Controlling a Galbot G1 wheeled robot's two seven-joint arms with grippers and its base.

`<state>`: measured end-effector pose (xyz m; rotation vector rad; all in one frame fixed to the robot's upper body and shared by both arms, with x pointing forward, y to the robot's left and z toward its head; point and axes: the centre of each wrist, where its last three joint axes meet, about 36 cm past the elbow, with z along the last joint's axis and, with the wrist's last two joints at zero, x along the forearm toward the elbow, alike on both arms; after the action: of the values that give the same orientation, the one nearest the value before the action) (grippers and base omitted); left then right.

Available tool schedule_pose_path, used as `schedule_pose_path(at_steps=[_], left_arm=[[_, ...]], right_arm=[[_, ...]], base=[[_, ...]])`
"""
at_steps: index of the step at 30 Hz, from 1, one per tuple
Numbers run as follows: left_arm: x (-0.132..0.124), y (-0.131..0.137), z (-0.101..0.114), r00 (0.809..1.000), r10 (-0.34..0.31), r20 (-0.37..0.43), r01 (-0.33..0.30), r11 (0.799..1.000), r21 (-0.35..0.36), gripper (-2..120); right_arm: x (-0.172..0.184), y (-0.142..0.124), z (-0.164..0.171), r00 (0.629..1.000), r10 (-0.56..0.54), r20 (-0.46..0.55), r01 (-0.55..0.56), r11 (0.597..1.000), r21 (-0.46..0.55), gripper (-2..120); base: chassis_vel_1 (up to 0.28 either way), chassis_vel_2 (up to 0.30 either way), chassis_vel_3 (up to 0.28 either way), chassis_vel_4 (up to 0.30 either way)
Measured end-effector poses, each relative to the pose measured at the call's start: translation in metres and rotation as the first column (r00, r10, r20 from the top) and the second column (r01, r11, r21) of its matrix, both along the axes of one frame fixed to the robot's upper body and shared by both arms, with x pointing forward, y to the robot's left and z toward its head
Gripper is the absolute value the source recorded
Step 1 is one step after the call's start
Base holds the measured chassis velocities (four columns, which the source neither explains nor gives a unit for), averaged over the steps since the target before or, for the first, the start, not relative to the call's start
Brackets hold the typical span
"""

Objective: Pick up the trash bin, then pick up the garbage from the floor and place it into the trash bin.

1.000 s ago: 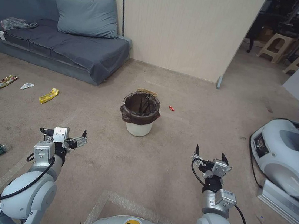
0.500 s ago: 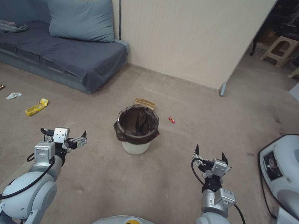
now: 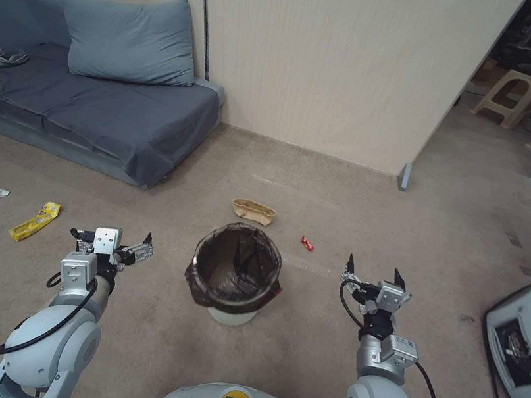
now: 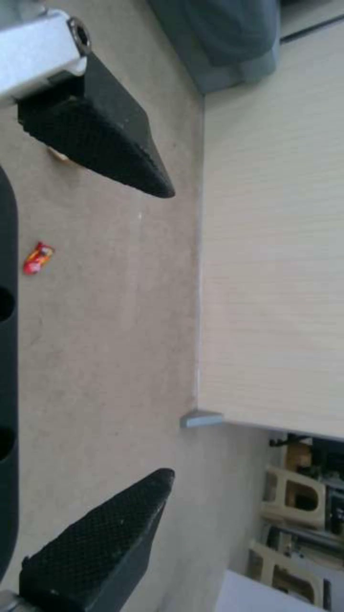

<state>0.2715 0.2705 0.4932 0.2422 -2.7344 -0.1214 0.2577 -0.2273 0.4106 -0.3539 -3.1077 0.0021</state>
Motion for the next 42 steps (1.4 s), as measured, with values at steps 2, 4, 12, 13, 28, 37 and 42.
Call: schedule_pose_path(at_steps=[2,4,12,13,28,37,42], left_arm=[[0.002,0.000,0.001,1.000,-0.012,0.004,0.012,1.000,0.001,100],[0.003,0.000,0.002,1.000,-0.017,0.001,0.017,1.000,0.003,100],[0.012,0.003,0.030,0.991,-0.134,-0.008,0.133,0.990,-0.042,100],[0.015,0.004,0.033,0.985,-0.170,-0.003,0.170,0.985,-0.043,100],[0.036,-0.022,0.014,0.899,-0.436,-0.040,0.410,0.870,-0.273,100],[0.060,-0.036,-0.017,0.878,-0.459,-0.134,0.389,0.849,-0.358,100],[0.075,-0.042,-0.035,0.877,-0.442,-0.187,0.347,0.854,-0.387,100]], right_arm=[[0.000,-0.001,-0.001,1.000,-0.004,-0.004,0.004,1.000,-0.003,100],[0.000,-0.001,-0.002,1.000,-0.005,-0.006,0.005,1.000,-0.004,100],[0.001,-0.002,-0.006,1.000,-0.009,-0.016,0.009,1.000,-0.011,100],[0.001,-0.002,-0.007,1.000,-0.010,-0.019,0.010,1.000,-0.013,100],[-0.002,-0.005,-0.010,0.999,-0.019,-0.035,0.018,0.999,-0.035,100],[-0.007,-0.005,-0.017,0.998,-0.032,-0.048,0.030,0.999,-0.038,100],[-0.007,-0.003,-0.020,0.998,-0.038,-0.052,0.036,0.999,-0.038,100]], base=[[-0.118,0.085,0.088,-0.112],[-0.044,0.054,0.056,-0.033],[0.024,-0.028,-0.025,0.018],[0.000,0.000,0.000,0.000],[0.000,0.000,0.000,0.000],[0.000,0.000,0.000,0.000],[0.000,0.000,0.000,0.000]])
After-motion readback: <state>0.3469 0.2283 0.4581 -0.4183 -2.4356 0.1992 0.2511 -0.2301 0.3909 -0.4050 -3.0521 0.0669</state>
